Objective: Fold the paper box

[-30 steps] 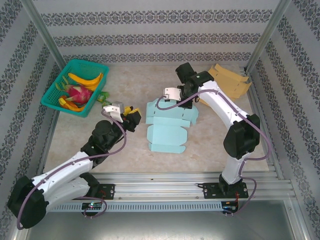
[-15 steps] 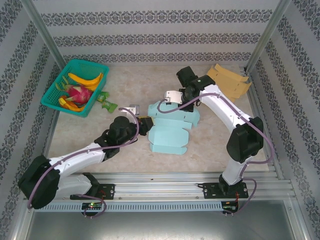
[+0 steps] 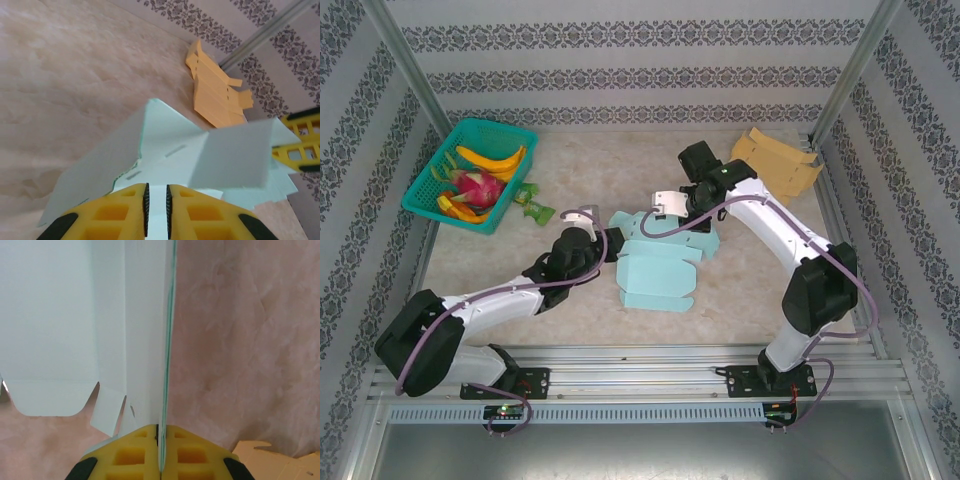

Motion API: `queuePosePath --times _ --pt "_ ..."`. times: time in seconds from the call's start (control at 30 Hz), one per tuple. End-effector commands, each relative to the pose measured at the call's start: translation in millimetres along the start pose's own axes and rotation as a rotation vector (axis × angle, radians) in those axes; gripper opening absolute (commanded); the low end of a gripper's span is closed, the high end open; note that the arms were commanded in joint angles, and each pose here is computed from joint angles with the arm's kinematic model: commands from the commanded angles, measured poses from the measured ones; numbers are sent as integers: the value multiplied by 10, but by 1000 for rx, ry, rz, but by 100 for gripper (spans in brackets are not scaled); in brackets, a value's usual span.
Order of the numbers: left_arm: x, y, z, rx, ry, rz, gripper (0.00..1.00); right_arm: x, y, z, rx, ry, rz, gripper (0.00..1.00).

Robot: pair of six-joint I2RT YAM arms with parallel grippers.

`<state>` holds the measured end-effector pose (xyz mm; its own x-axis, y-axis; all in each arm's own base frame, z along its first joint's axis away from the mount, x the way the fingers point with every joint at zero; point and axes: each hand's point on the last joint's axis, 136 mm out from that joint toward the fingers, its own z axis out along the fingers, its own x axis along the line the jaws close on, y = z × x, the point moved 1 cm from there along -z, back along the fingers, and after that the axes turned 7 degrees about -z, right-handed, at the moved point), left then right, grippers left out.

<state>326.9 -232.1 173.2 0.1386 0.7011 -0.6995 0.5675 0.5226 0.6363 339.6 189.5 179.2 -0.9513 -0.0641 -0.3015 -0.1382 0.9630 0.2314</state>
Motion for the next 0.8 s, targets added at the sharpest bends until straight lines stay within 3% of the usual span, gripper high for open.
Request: queuePosePath --times 0.0,0.23,0.47,0.77 --pt "16 206 -19 -76 12 -52 19 55 107 -41 -63 -10 -57 0" --pt "-116 237 -2 -45 -6 -26 20 16 127 25 -59 -51 -82 0" --pt "-359 88 157 55 -94 -37 19 -122 159 76 -8 -89 -36 0" --pt "-285 -17 314 67 -68 -40 20 -137 259 52 -24 -130 -33 0"
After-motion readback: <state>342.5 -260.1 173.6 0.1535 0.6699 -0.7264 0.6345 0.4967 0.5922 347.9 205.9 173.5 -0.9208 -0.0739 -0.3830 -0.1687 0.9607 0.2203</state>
